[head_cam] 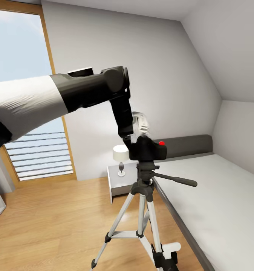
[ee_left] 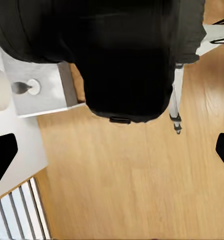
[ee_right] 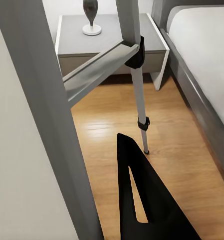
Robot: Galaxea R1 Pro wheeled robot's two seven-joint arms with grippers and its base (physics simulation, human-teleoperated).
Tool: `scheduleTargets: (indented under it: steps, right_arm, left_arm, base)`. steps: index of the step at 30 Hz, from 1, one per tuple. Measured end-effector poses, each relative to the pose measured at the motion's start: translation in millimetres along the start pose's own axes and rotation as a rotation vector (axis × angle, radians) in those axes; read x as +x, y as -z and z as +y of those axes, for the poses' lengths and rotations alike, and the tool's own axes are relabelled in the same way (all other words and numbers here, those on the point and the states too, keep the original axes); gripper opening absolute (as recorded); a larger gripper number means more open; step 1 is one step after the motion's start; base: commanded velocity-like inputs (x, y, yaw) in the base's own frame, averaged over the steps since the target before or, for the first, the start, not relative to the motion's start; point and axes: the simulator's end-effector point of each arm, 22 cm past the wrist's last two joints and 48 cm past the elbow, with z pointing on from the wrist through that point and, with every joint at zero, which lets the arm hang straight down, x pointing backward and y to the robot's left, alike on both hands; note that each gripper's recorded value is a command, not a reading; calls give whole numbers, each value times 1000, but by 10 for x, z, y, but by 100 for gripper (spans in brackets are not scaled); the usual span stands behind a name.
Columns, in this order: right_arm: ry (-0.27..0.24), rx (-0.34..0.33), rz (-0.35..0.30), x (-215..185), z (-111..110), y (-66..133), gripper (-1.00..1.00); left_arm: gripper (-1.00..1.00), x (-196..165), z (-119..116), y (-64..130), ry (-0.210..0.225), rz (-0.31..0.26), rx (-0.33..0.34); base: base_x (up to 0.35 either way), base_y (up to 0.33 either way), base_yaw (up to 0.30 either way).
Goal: Attach the digital camera to the camera tripod in the bedroom.
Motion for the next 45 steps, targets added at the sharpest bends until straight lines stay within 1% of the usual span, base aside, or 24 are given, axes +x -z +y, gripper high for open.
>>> scheduleTargets:
  steps: [2,5,9,10,12,15,16,19,20,22,24,26,28,29,31,32,35,36,37,40,42,43,44,45]
  right_arm:
    - [0,0,0,0,0,0,-100]
    - [0,0,0,0,0,0,-100]
    - [0,0,0,0,0,1,-100]
    - [0,0,0,0,0,1,-100]
    - [0,0,0,0,0,1,-100]
    - [0,0,0,0,0,1,-100]
    - [0,0,0,0,0,1,-100]
    - [0,0,0,0,0,0,-100]
    - [0,0,0,0,0,0,-100]
    - [1,0,-1,-1,-2,0,-100]
    - [2,0,-1,-1,-6,1,-100]
    - [3,0,-1,-2,-8,0,-100]
    - [3,0,-1,-1,-11,0,-100]
    - [2,1,-1,-1,-11,0,-100]
    - [2,1,-1,0,-12,1,-100]
    - [2,1,-2,1,-14,3,-100]
    - [2,1,-3,1,-18,5,-100]
    - [2,1,-3,1,-18,4,-100]
    - [3,1,-2,1,-18,4,-100]
    - [2,3,-3,0,-23,3,-100]
    - [2,3,-2,1,-23,3,-100]
    - [3,3,-2,1,-24,3,-100]
    - [3,4,-2,2,-29,4,-100]
    - [3,4,-3,2,-30,5,-100]
  left_arm:
    - [100,45,62,78,23,-26,-4]
    - [100,99,198,308,74,-105,-14]
    - [100,319,474,770,174,-251,-47]
    - [100,370,512,822,188,-265,-52]
    - [100,600,653,996,243,-307,-79]
    - [100,1010,847,1168,323,-328,-130]
    - [100,1106,883,1197,341,-330,-141]
    - [100,1678,1121,1317,442,-305,-233]
    - [100,1884,1233,1354,479,-286,-285]
    - [100,2467,1522,1471,604,-228,-433]
    - [100,3006,1723,1619,705,-166,-576]
    - [100,3344,1794,1746,755,-133,-665]
    - [100,3510,1793,1831,770,-124,-708]
    - [100,3537,1790,1838,772,-124,-714]
    - [100,3636,1761,1751,785,-116,-709]
    - [100,3660,1730,1623,795,-117,-684]
    - [100,3609,1622,1038,832,-138,-567]
    - [100,3629,1603,867,851,-139,-547]
    - [100,3654,1597,790,863,-138,-542]
    - [100,3915,1591,325,965,-146,-529]
    - [100,4021,1624,54,1010,-211,-529]
    - [100,4046,1631,-9,1019,-230,-531]
    - [100,4161,1628,-199,1040,-252,-538]
    - [100,4311,1559,-421,1059,-232,-534]
  base:
    - [0,0,0]
    - [0,0,0]
    - [0,0,0]
    - [0,0,0]
    - [0,0,0]
    - [0,0,0]
    - [0,0,0]
    - [0,0,0]
    - [0,0,0]
    - [0,0,0]
    - [0,0,0]
    - [0,0,0]
    - [0,0,0]
    - [0,0,0]
    - [0,0,0]
    - [0,0,0]
    - [0,0,0]
    - [0,0,0]
    - [0,0,0]
    - [0,0,0]
    - [0,0,0]
    - [0,0,0]
    - [0,0,0]
    - [0,0,0]
